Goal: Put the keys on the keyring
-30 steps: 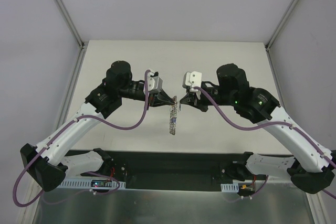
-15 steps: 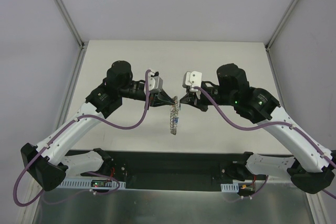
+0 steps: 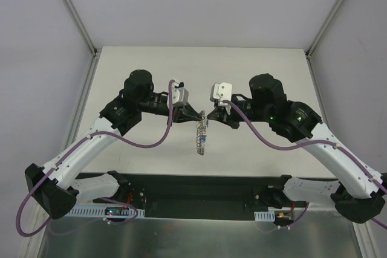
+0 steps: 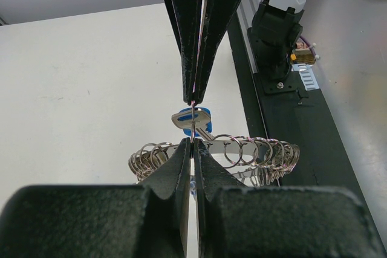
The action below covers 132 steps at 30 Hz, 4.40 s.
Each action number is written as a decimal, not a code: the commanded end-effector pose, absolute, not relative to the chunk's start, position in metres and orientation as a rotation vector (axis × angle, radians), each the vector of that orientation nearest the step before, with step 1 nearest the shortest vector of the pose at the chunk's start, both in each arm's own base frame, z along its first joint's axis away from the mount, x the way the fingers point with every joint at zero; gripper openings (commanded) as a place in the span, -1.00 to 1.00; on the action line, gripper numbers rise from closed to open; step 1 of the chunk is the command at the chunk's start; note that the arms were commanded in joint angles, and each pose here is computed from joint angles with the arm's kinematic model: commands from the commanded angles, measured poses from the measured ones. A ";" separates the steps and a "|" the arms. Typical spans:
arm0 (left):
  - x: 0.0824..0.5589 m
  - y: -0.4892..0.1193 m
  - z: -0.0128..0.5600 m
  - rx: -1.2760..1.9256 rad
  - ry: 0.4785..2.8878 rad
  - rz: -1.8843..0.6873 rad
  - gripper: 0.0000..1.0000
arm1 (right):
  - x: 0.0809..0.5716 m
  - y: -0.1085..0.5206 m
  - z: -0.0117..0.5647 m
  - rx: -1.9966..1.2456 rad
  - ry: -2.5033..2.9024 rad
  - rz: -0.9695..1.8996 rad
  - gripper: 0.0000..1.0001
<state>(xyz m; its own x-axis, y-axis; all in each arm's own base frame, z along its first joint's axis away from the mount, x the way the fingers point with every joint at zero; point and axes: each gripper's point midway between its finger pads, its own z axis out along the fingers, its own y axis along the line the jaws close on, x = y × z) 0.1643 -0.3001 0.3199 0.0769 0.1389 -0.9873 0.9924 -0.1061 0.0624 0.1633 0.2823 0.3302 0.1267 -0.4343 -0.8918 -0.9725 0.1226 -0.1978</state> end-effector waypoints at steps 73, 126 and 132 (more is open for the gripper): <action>0.161 -0.307 0.352 1.434 1.081 -1.162 -1.00 | 0.165 0.284 0.336 -1.431 1.423 0.717 -0.98; 0.167 -0.307 0.352 1.407 1.091 -1.130 -1.00 | 0.162 0.276 0.335 -1.407 1.451 0.710 -0.98; 0.166 -0.307 0.353 1.413 1.083 -1.138 -1.00 | 0.162 0.277 0.335 -1.408 1.447 0.714 -0.98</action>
